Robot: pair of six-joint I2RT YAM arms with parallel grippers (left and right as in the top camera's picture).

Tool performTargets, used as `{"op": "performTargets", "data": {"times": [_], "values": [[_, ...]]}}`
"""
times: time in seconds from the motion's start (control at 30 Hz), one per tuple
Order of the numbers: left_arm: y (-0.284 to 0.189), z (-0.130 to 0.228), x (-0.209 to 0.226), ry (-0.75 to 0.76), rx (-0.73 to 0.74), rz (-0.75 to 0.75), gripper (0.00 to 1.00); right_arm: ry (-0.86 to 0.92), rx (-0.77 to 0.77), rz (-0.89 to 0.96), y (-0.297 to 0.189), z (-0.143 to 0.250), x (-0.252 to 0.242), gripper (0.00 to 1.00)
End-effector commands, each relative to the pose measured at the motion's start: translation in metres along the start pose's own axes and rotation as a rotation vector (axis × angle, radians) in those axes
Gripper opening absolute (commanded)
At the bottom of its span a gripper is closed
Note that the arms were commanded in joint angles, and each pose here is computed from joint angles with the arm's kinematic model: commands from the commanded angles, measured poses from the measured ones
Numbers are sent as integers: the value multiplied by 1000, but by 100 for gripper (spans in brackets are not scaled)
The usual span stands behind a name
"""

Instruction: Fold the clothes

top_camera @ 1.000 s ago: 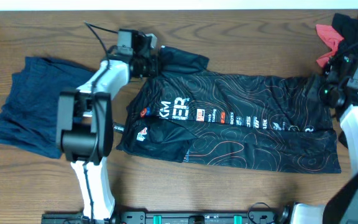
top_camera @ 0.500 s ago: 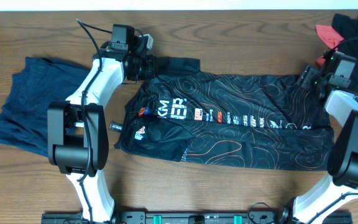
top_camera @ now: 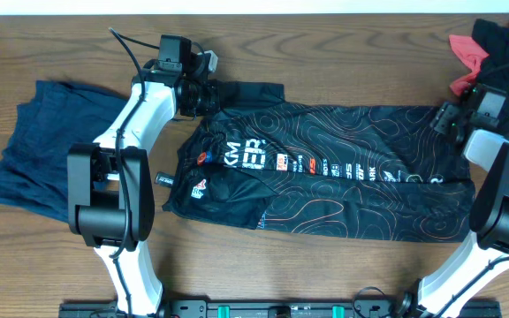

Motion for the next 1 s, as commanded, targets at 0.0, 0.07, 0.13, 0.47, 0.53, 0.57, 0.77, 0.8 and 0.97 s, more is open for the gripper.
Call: {"op": "performTargets", "data": {"times": [0.0, 0.07, 0.13, 0.47, 0.53, 0.57, 0.77, 0.8, 0.97], "values": [[0, -1, 0, -4, 1, -8, 8, 9, 66, -3, 12, 23, -1, 52], [0, 0, 1, -6, 5, -10, 8, 8, 77, -3, 11, 25, -1, 23], [0, 1, 1, -8, 8, -10, 7, 7, 93, -14, 11, 29, 1, 1], [-37, 7, -18, -6, 6, 5, 6, 10, 78, -31, -25, -3, 1, 1], [-58, 17, -24, -18, 28, -3, 6, 10, 74, -8, -46, -17, -4, 1], [-65, 23, -26, -24, 40, -7, 6, 9, 78, 4, -57, -21, -7, 1], [-104, 76, -28, -98, 207, -63, 6, -16, 219, 131, -133, -3, -32, 1], [-108, 86, -27, -105, 241, -74, 6, -24, 255, 156, -142, 5, -37, 1], [-124, 132, -18, -149, 434, -133, 6, -64, 450, 256, -172, 47, -58, 1]]}}
Point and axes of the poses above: each gripper's point midway between its finger pads, its own y axis out along the fingers, its own x axis along the line the jaws close on, z = x × y, the point moved 1 cm from there along -y, back along the fingers, and after that the axes turned 7 degrees about -y, right-handed, at the moved point
